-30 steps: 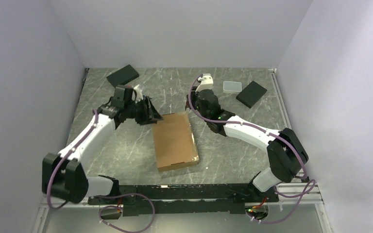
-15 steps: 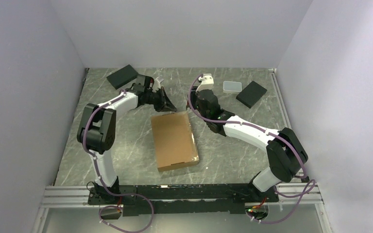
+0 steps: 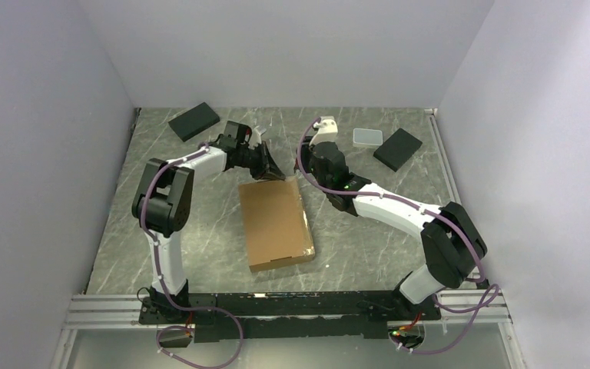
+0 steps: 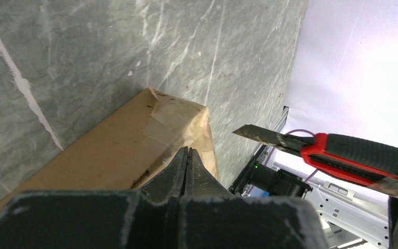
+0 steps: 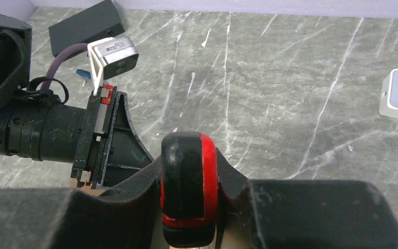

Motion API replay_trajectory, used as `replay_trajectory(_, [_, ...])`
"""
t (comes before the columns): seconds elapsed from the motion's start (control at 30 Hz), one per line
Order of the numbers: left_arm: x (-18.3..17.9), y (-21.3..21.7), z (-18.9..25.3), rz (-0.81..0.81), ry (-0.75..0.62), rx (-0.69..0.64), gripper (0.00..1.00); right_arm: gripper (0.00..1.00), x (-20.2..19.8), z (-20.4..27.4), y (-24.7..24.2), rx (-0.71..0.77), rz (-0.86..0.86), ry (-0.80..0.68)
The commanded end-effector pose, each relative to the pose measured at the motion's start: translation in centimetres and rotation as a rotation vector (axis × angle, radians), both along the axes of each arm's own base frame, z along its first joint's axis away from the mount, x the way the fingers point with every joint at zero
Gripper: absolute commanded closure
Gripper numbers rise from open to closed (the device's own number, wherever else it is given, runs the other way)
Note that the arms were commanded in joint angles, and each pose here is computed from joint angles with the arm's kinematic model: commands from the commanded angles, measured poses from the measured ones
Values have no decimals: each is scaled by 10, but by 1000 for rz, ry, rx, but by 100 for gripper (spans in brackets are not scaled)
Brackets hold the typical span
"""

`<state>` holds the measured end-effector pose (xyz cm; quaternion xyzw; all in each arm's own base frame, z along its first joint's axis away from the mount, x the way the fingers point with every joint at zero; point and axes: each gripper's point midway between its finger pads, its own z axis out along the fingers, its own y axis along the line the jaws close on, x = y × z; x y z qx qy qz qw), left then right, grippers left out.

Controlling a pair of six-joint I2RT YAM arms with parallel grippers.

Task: Unpack the express box

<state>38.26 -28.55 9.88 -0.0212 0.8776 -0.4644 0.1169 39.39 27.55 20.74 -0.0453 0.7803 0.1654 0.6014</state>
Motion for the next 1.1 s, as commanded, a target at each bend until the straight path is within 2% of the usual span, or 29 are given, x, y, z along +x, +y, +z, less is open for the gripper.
replay_trajectory(0.0, [8,-2,-6,-1,-20,0,100,100,8,17,4,16,-15,-56])
replay_trajectory(1.07, [0,4,-18,7,11,22,100,100,14,-16,8,-66,-29,-40])
